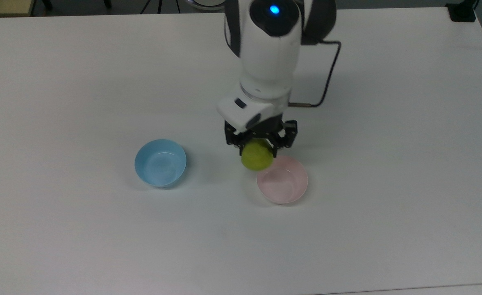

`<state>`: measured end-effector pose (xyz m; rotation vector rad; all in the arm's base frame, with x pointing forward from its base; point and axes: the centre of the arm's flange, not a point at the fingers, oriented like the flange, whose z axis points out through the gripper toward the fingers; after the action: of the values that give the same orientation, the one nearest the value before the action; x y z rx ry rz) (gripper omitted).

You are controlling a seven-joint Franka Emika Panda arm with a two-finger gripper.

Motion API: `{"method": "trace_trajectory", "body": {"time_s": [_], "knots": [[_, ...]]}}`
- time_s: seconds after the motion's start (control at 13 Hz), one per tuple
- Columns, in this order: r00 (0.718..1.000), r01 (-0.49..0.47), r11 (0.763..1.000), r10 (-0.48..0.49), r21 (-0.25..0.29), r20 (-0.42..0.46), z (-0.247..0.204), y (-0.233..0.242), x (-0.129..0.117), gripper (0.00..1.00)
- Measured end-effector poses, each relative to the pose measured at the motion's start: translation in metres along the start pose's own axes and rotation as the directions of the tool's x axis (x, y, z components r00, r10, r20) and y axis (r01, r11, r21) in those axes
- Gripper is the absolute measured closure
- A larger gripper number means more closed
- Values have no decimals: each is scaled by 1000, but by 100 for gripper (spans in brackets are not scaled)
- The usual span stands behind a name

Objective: Place the pear in the bowl

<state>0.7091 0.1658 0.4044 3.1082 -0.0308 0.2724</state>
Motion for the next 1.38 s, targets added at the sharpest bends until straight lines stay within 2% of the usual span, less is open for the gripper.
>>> {"method": "trace_trajectory", "body": {"time_s": [0.15, 0.38, 0.61, 0.69, 0.92, 1.07, 1.38], "knots": [[1000, -11, 1000, 11, -3, -11, 33, -20, 1, 29], [999, -14, 1000, 14, -2, -32, 57, -32, 4, 29], [999, -13, 1000, 13, -3, -33, 60, -34, 4, 15], [999, -12, 1000, 12, -2, -35, 59, -34, 4, 1], [998, -26, 1000, 26, 2, -49, 20, -25, 8, 0], [999, -42, 999, 42, -19, 13, -33, 18, -8, 0], [987, -71, 997, 72, -12, 146, -115, 171, -73, 0]]}}
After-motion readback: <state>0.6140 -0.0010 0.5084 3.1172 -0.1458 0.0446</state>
